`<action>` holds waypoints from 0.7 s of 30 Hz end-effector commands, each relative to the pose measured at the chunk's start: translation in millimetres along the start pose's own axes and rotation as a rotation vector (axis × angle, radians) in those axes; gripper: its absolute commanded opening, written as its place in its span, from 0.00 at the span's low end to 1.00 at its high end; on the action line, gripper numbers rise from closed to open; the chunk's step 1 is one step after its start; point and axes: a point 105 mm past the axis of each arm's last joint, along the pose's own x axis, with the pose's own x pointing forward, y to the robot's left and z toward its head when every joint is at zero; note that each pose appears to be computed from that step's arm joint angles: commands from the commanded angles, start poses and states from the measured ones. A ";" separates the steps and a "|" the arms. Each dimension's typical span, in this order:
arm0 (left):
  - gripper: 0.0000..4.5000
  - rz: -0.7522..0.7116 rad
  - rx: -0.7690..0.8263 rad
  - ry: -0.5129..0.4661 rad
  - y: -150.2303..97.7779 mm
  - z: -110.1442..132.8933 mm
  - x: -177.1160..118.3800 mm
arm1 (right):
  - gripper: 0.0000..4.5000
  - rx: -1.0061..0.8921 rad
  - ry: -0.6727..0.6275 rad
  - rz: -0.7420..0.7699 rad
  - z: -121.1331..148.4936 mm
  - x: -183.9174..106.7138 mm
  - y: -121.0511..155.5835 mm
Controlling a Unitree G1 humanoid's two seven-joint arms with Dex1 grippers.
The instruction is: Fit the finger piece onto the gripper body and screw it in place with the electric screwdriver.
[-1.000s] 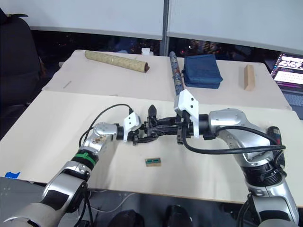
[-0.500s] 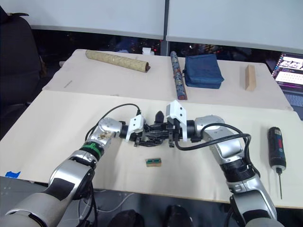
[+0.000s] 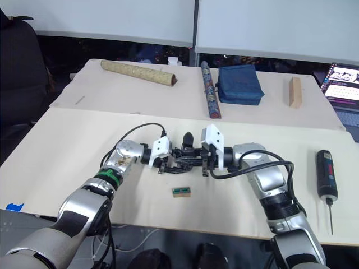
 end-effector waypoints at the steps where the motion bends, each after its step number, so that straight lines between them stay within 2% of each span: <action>1: 0.51 -0.019 0.022 0.007 -0.2 3.4 3.1 | 0.08 -0.008 0.032 -0.011 -6.2 -3.6 -3.0; 14: 0.51 -0.013 0.022 -0.008 1.1 7.6 6.9 | 0.08 0.065 0.037 -0.037 -19.8 4.1 1.3; 21: 0.51 0.005 0.019 0.000 4.6 6.8 2.4 | 0.08 0.084 0.088 -0.079 -39.5 -14.0 1.9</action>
